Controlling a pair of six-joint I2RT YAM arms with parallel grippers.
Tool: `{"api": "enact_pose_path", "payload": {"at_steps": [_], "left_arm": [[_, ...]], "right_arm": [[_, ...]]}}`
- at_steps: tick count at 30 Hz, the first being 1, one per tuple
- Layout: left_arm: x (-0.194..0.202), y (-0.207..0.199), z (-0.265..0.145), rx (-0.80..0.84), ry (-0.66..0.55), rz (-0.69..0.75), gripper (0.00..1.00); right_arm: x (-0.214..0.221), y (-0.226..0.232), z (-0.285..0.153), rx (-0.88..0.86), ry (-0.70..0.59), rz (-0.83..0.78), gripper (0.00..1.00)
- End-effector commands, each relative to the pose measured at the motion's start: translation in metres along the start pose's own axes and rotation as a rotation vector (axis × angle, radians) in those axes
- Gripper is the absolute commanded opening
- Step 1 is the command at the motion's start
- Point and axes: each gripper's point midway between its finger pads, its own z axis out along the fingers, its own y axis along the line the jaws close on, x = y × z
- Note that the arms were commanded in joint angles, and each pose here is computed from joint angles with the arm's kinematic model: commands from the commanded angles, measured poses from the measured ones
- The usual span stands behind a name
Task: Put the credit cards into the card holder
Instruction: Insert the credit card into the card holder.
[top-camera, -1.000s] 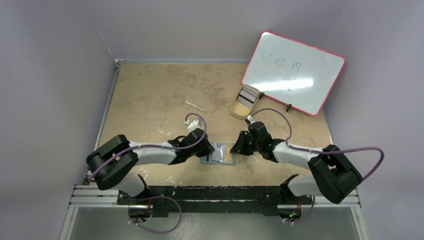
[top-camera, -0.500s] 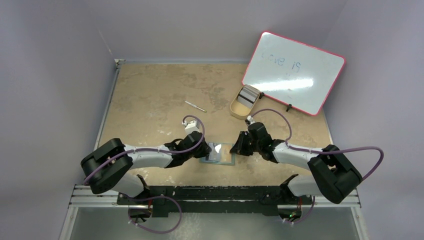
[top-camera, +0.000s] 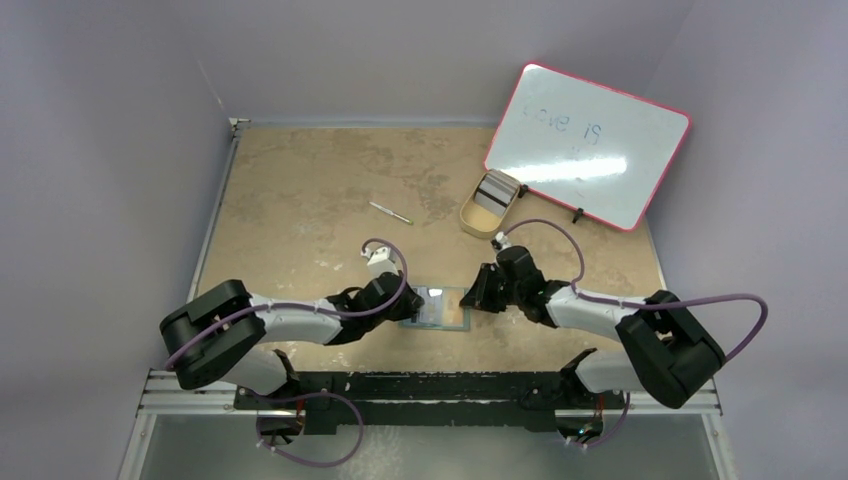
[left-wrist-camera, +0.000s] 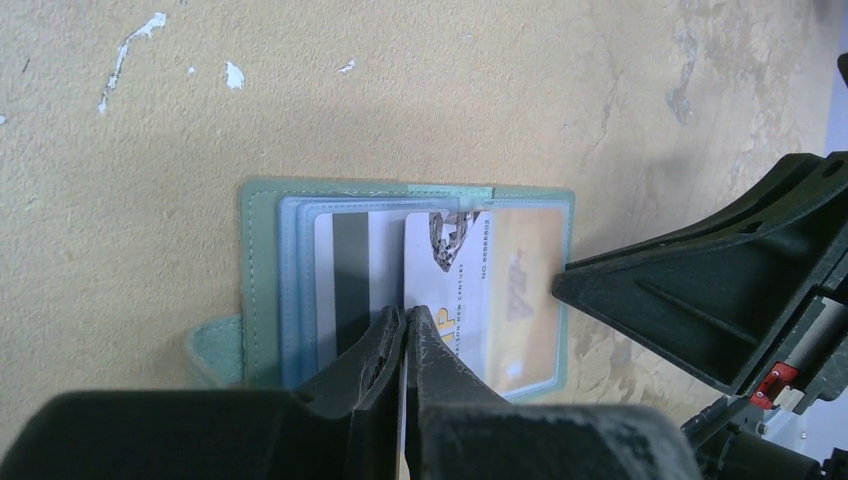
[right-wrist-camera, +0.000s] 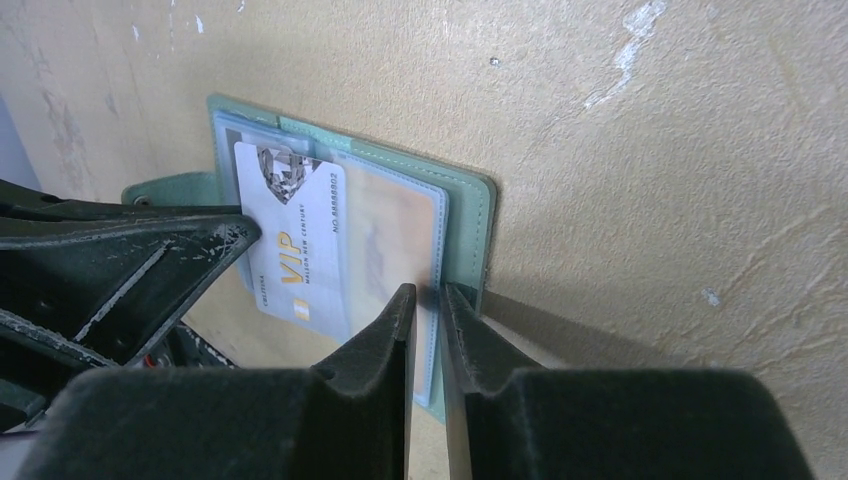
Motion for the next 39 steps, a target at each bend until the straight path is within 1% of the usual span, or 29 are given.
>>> {"api": "enact_pose_path", "payload": {"at_steps": [1, 6, 17, 20, 23, 26, 28, 39], "left_arm": [[-0.004, -0.006, -0.004, 0.041, -0.038, -0.078, 0.0], [0.001, -0.016, -0.002, 0.085, -0.01, -0.126, 0.0], [0.023, -0.042, 0.008, 0.123, 0.062, -0.103, 0.0], [0.022, -0.045, 0.008, 0.114, 0.066, -0.096, 0.08], [0.016, -0.046, 0.005, 0.09, 0.052, -0.084, 0.2], [0.011, -0.049, 0.003, 0.084, 0.043, -0.084, 0.28], [0.011, -0.052, 0.003, 0.091, 0.049, -0.086, 0.3], [0.022, -0.064, 0.013, 0.127, 0.096, -0.085, 0.31]], "right_arm": [[0.006, -0.003, -0.003, 0.007, 0.005, 0.018, 0.16], [0.007, -0.001, -0.003, -0.013, -0.005, 0.044, 0.16], [0.009, 0.005, -0.003, -0.067, -0.017, 0.101, 0.16], [0.007, 0.006, -0.005, -0.068, -0.026, 0.105, 0.17], [0.004, 0.007, -0.008, -0.06, -0.038, 0.101, 0.18], [0.002, 0.004, -0.012, -0.039, -0.05, 0.093, 0.19], [0.001, 0.004, -0.014, -0.038, -0.058, 0.091, 0.2], [0.003, 0.004, -0.012, -0.052, -0.056, 0.098, 0.19]]}}
